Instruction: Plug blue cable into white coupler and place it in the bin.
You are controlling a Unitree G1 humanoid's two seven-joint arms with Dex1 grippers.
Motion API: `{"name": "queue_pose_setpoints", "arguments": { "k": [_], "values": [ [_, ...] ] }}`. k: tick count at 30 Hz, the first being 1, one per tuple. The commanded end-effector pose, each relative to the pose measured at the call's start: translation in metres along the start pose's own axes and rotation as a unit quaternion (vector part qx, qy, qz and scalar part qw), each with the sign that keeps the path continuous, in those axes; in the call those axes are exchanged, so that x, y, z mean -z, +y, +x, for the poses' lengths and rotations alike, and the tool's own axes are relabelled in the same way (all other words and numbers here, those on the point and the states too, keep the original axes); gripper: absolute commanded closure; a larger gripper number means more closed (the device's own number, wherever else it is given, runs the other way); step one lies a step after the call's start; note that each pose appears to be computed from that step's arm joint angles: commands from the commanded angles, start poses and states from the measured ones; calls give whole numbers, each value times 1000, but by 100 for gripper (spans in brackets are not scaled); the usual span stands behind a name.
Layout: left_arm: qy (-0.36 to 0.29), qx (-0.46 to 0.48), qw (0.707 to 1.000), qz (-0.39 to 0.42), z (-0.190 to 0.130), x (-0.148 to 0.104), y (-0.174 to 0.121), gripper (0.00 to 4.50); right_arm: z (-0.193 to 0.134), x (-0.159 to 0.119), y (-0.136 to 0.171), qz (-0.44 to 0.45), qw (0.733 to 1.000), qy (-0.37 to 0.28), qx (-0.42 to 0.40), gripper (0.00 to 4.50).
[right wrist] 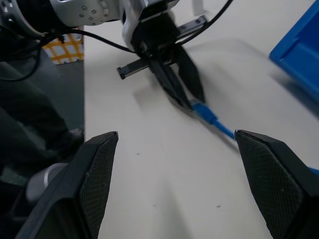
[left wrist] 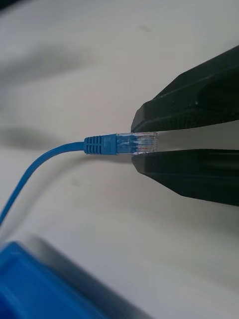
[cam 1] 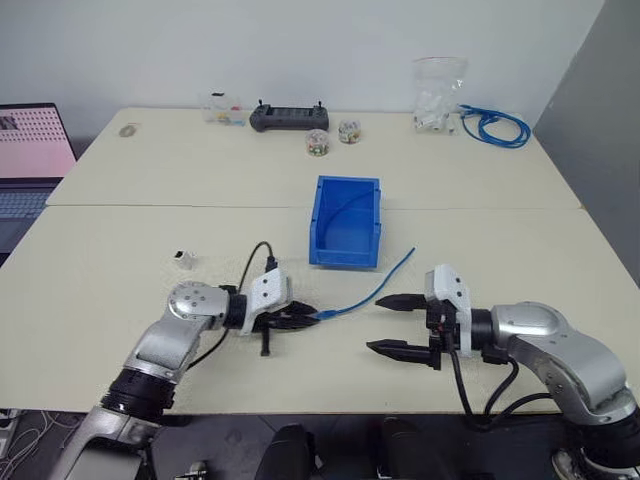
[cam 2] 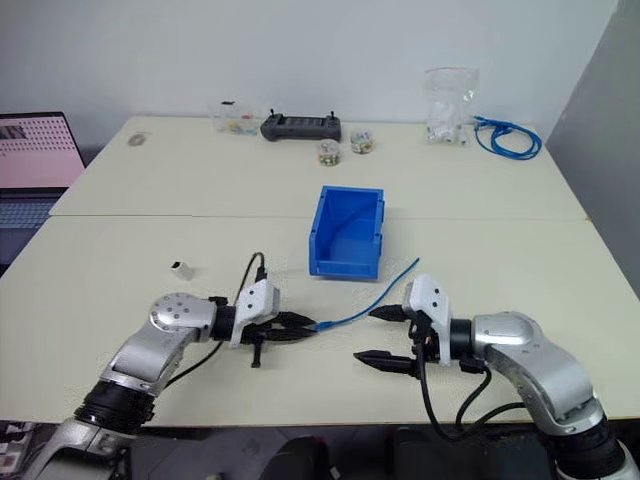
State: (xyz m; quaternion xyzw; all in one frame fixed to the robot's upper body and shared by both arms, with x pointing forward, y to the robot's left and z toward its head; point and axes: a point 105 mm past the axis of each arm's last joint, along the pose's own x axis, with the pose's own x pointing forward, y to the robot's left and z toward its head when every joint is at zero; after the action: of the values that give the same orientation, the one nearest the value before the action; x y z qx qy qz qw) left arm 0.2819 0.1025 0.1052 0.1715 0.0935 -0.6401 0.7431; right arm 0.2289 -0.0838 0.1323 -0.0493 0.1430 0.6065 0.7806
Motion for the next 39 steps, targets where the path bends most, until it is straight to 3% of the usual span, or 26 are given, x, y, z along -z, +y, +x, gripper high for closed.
{"name": "queue_pose_setpoints", "arguments": {
  "k": [1, 7, 13, 22, 35, 39],
  "values": [
    [-67, 16, 998, -2, 1, -47, -5, 426, -10, -8, 11, 29, 999, -17, 0, 54],
    [-180, 21, 979, -97, -3, -95, 3, 426, -10, -31, 16, 67, 994, -87, 12, 54],
    [-232, 65, 951, -192, -11, -108, -2, 426, -4, -67, 10, 103, 978, -183, 9, 54],
    [-262, 99, 920, -275, -27, -113, -9, 426, -6, -92, 8, 126, 966, -225, -11, 54],
    [-253, 110, 916, -290, -25, -114, -19, 426, -2, -109, 11, 142, 958, -243, -51, 54],
    [-255, 111, 916, -291, -25, -114, -20, 426, 3, -107, 13, 146, 959, -236, -59, 150]
  ]
}}
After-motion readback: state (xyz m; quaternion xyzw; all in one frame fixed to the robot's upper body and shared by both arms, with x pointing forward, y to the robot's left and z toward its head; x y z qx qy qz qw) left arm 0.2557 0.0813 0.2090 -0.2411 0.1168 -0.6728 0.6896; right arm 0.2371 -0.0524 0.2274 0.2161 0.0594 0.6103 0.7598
